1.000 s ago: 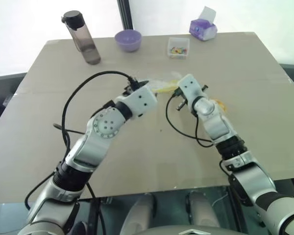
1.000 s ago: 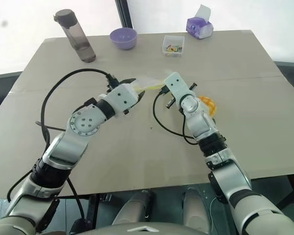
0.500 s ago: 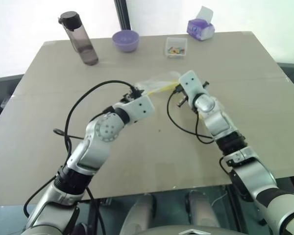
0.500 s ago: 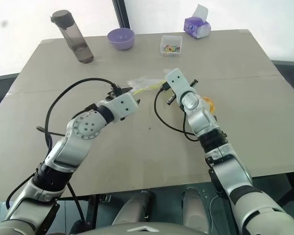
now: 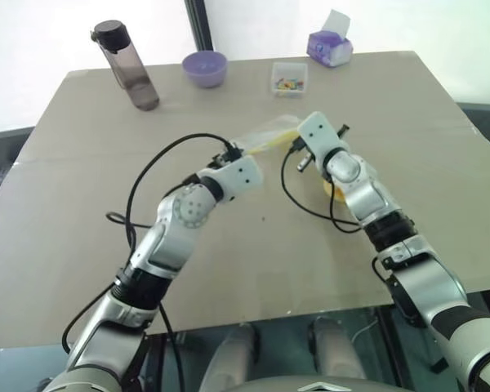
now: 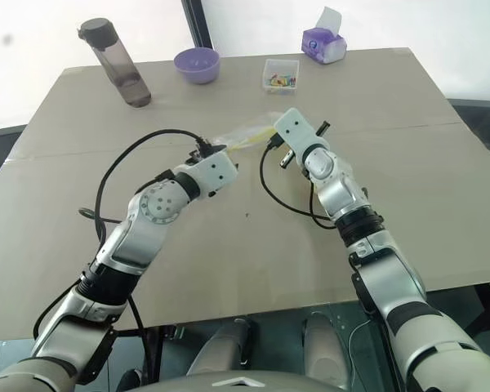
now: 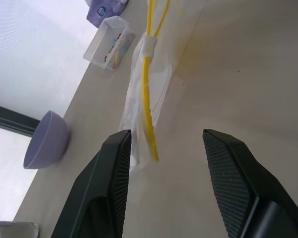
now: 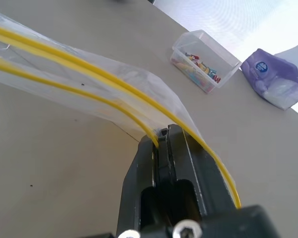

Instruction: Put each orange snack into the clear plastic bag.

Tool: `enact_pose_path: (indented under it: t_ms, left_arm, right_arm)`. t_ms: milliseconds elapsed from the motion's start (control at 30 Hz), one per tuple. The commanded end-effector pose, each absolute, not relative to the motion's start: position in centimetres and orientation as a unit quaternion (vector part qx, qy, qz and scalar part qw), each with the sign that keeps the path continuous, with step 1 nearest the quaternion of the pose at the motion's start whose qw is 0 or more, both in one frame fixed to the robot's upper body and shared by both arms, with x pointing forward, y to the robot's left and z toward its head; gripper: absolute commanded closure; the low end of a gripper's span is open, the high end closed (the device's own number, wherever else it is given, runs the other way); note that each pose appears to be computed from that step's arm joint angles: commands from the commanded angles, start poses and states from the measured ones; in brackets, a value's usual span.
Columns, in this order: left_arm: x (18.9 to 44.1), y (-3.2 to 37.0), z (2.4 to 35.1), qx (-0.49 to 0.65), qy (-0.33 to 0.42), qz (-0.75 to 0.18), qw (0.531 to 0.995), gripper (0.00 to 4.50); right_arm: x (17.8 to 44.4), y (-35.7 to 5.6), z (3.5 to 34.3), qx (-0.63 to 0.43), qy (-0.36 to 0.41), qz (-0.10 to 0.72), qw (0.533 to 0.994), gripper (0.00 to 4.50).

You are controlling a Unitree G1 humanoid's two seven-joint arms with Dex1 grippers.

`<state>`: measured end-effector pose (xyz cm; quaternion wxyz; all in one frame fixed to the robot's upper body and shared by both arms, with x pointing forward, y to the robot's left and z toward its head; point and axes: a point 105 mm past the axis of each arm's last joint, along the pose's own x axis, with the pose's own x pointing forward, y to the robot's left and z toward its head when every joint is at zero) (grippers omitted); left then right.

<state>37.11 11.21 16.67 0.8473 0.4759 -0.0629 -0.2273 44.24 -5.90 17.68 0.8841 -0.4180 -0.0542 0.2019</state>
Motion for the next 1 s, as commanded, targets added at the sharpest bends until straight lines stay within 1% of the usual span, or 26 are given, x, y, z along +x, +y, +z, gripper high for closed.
enact_pose_path:
  t_ms: [33, 367, 767, 1000]
  left_arm:
    - [37.1, 10.9, 18.5, 0.481, -0.099, -0.217, 0.844, 2.08]
    - [37.2, 10.9, 18.4, 0.484, -0.100, -0.216, 0.842, 2.08]
    - [36.4, 9.6, 19.3, 0.473, -0.127, -0.233, 0.841, 2.08]
    - [35.8, 9.6, 19.0, 0.479, -0.115, -0.236, 0.838, 2.08]
  right_arm:
    - [43.5, -5.1, 19.3, -0.411, -0.093, 0.219, 0.880, 4.50]
    - [42.0, -4.2, 18.9, -0.402, -0.101, 0.247, 0.876, 4.50]
    - [41.6, -4.2, 18.5, -0.404, -0.092, 0.245, 0.877, 4.50]
    - [41.7, -4.3, 18.2, -0.408, -0.089, 0.236, 0.878, 4.50]
